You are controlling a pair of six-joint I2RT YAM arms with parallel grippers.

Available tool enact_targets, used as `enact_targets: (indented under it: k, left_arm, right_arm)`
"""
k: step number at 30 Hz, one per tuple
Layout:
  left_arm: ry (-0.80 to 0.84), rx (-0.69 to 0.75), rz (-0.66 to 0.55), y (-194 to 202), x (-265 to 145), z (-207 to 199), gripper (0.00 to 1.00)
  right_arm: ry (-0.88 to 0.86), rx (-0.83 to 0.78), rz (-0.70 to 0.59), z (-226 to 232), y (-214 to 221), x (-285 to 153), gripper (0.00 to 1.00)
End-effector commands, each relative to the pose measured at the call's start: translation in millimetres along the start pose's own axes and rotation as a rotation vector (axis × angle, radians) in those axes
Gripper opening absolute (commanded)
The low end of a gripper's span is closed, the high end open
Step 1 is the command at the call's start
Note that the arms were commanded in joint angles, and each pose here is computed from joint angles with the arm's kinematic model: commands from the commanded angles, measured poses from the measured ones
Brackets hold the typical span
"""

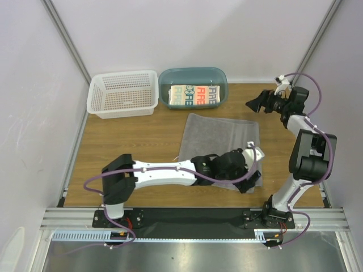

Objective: Fold and stack the towels
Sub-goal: Fold the towel

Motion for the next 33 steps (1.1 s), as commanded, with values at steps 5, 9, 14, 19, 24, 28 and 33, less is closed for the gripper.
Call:
enact_targets:
  k: [5,9,14,19,24,28,33]
  left_arm:
    - [-0.226,-0.343,-0.182,-34,-76,95,0.84]
    - [-0.328,-0.421,-0.228,-22,-108,131,0.85]
    - [-0.414,-0.477,-0.192,4,-125,164,0.85]
    - [-0.564,-0.582,-0.135,32,-132,192,0.82]
    - [-0.677,-0.726,-0.090,71,-131,218,0.65]
    - [-0.641,-0.761,-0.069,89,-121,219,0.56]
    - [-0.523,-0.798,-0.045,93,-108,207,0.30]
  right_arm:
    - [0.300,0.342,0.040,10,-27,-32,1.00]
    - [0.437,0.415,0.120,24,15,-53,1.00]
    - [0.613,0.497,0.158,34,58,-87,1.00]
    - [0.685,0.525,0.198,42,83,-101,0.98]
    - [0.682,0.533,0.293,57,112,-101,0.94]
    - [0.692,0.525,0.343,63,129,-100,0.87]
    - [0.672,0.481,0.377,64,132,-92,0.65]
Point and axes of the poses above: each gripper's point midway between its finger pads, its own x axis out along the fingers, its own z axis along the line the jaws close on, y = z × x, the point moved 5 cm from there along -x, back along the fingers, and after that the axes turned 5 degrees about -x, right-handed, at the moved point
